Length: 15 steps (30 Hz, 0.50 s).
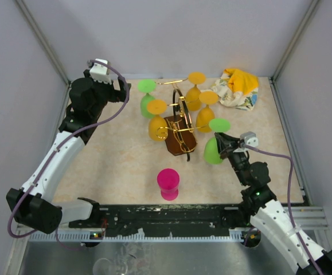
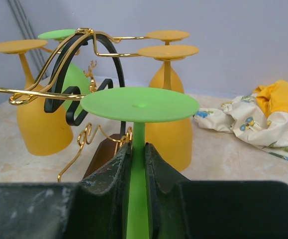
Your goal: Place the wine glass upside down on the wine glass rack
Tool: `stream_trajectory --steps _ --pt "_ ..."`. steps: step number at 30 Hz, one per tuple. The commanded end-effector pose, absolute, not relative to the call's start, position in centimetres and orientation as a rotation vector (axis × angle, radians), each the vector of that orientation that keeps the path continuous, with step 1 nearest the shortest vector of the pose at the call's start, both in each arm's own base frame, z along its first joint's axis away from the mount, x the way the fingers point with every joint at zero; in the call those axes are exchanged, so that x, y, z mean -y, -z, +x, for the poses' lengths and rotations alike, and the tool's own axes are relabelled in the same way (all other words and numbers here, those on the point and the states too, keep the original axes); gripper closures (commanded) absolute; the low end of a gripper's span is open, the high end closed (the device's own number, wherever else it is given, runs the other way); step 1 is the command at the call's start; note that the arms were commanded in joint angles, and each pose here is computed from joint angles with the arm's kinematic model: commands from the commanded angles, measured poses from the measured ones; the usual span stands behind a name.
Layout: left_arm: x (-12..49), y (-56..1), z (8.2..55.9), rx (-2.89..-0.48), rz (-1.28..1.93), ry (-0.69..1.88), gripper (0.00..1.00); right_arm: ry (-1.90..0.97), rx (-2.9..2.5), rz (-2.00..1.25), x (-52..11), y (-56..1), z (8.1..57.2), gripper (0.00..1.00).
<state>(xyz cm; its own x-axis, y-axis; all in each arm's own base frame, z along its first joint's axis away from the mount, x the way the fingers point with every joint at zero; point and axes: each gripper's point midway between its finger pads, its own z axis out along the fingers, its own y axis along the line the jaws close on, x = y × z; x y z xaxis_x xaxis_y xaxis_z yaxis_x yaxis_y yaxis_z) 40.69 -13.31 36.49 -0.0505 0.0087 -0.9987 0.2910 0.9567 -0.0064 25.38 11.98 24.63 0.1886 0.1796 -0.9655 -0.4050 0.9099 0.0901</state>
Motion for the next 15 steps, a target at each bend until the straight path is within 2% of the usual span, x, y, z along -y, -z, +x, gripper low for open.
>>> stream_trajectory --steps 1,7,15 --pt "13.0 -37.3 40.5 -1.579 0.223 0.238 0.01 -0.448 -1.298 -0.237 -12.6 -26.4 24.8 0.79" --pt "13.0 -37.3 40.5 -1.581 0.223 0.238 0.01 -0.437 -1.346 -0.219 -12.1 -26.8 24.5 0.58" --pt "13.0 -37.3 40.5 -1.583 0.226 0.238 0.01 -0.351 -1.377 -0.042 -8.2 -27.8 23.4 0.50"
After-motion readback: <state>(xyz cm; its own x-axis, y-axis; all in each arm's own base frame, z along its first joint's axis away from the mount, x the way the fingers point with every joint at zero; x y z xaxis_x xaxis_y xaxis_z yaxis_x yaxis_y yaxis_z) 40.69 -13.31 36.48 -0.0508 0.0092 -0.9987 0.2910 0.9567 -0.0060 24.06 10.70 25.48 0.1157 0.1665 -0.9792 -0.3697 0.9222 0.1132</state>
